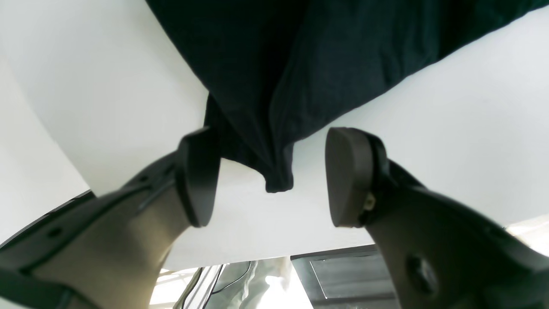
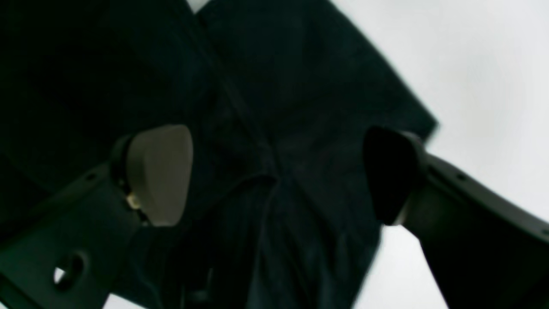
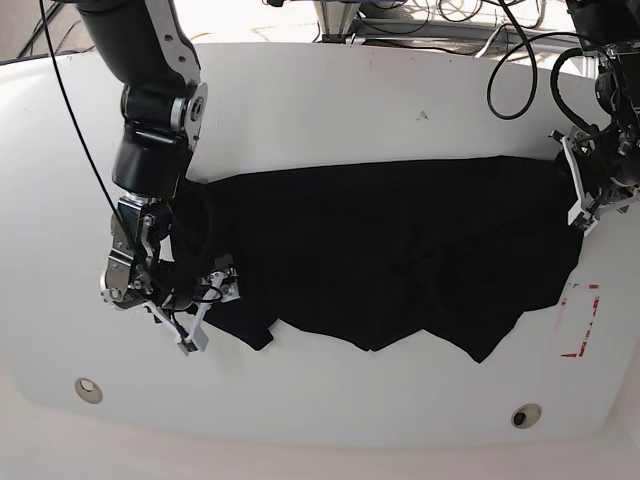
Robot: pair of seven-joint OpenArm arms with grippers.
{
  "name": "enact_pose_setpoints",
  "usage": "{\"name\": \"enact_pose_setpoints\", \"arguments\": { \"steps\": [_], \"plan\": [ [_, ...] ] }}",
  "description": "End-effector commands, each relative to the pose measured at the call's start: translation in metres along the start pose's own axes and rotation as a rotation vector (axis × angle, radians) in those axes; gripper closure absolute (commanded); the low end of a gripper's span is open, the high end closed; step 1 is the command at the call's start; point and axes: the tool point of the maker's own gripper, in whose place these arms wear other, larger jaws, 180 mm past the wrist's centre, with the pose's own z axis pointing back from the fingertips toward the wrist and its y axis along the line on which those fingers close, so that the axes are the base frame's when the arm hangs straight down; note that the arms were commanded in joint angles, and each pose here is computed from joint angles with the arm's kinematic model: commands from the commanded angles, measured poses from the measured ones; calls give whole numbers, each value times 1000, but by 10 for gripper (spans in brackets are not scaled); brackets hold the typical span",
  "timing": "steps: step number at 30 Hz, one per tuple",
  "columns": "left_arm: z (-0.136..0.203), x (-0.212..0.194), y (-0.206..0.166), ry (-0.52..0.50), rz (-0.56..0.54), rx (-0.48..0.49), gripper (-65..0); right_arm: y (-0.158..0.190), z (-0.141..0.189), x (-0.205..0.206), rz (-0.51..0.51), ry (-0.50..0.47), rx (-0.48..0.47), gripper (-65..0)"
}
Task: Layout the t-shirt on the table in an organized manner, then fold the t-shirt properly
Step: 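Grasp the shirt corner nearest the right gripper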
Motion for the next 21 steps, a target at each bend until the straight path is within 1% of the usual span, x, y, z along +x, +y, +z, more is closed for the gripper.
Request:
{"name": "enact_pose_setpoints", "arguments": {
  "steps": [1,2,9,13,19,21],
  "plan": [
    [7,6,10,-18,-9,31,-353,-1,-4,21,-23,-61,35,-606],
    [7,6,10,-18,-9,31,-353,2,-10,17,-38,-57,51,-606],
    [7,6,10,-18,-9,31,-353,7,-19,10,-58,-45,75,-606],
    [7,6,9,-19,-8,28,-353,21,-27,2,-65,-32,103,-606],
    [7,6,9,-21,-7,28,-353,29,-31,-1,-62,-25,117,-606],
    [7,7,9,-21,-8,27,-353,38,-34,0,-36,-13,128,-606]
  ]
}}
